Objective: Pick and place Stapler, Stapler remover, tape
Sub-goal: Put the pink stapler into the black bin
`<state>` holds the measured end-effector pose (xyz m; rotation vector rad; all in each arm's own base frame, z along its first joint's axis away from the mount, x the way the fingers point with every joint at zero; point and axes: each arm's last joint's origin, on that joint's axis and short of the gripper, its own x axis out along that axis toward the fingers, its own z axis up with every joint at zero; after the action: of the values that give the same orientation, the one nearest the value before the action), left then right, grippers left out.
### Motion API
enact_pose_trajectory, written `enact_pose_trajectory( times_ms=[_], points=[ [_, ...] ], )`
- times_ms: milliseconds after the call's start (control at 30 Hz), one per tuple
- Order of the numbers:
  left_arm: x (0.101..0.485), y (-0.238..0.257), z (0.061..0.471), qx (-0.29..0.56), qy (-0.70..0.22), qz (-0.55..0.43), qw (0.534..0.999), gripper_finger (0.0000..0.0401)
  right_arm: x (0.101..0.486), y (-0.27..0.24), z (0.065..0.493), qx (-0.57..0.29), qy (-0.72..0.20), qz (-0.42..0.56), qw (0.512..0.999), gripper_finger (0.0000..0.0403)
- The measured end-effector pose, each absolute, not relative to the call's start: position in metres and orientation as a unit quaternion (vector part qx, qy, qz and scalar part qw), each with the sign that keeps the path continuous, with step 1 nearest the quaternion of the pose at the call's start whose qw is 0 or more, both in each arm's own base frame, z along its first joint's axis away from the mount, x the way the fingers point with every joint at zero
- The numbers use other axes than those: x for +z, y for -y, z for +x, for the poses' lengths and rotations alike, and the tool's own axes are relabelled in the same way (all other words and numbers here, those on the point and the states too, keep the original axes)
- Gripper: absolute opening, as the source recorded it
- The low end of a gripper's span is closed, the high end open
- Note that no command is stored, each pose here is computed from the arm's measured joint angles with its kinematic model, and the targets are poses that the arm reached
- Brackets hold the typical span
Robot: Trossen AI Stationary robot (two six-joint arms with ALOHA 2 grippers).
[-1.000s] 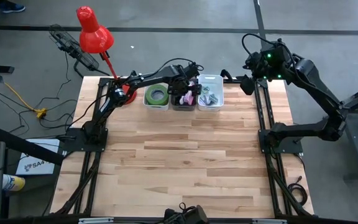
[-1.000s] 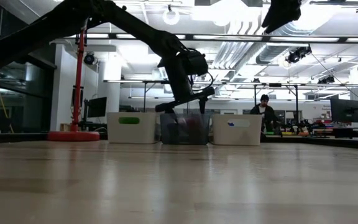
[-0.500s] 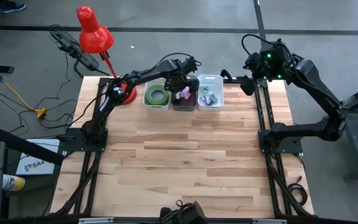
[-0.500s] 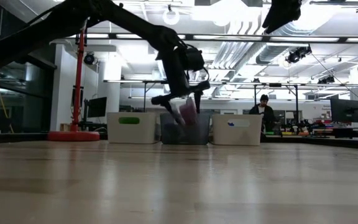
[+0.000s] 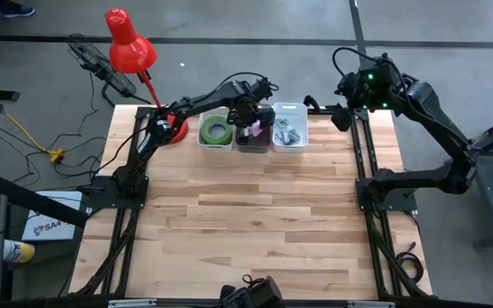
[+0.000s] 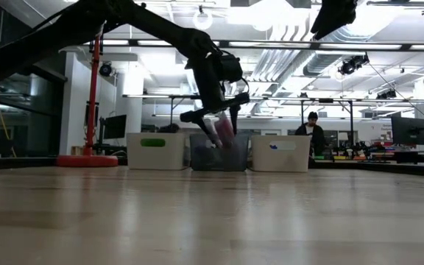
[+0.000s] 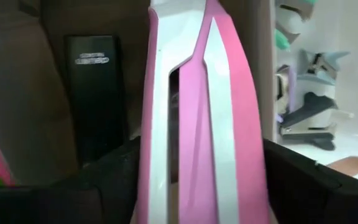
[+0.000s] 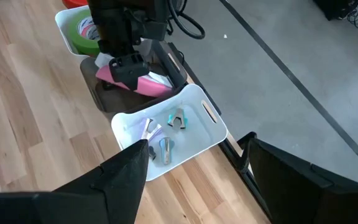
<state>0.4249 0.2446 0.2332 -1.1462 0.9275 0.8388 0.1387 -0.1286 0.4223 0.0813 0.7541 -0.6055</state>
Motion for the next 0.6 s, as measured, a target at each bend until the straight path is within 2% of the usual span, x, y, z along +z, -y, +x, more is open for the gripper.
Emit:
enact_pose_trajectory(
  times_ms=[200, 300, 400, 600],
  points=[
    [0.2321, -0.2433, 0.4223, 0.370, -0.427, -0.496, 0.659, 0.0219, 0.4223, 0.1286, 0.1387, -0.289, -0.364, 0.034, 0.885, 0.0268],
    [0.2320, -0.2433, 0.4222, 0.371, -0.428, -0.494, 0.660, 0.0222, 0.4223, 0.1286, 0.1387, -0.288, -0.365, 0.032, 0.885, 0.0268],
    [0.2319, -0.2432, 0.4221, 0.371, -0.429, -0.493, 0.660, 0.0263, 0.4223, 0.1286, 0.1387, -0.288, -0.365, 0.032, 0.885, 0.0268],
    [0.2316, -0.2426, 0.4214, 0.357, -0.442, -0.481, 0.667, 0.0383, 0.4223, 0.1286, 0.1387, -0.288, -0.365, 0.031, 0.885, 0.0268]
  ],
)
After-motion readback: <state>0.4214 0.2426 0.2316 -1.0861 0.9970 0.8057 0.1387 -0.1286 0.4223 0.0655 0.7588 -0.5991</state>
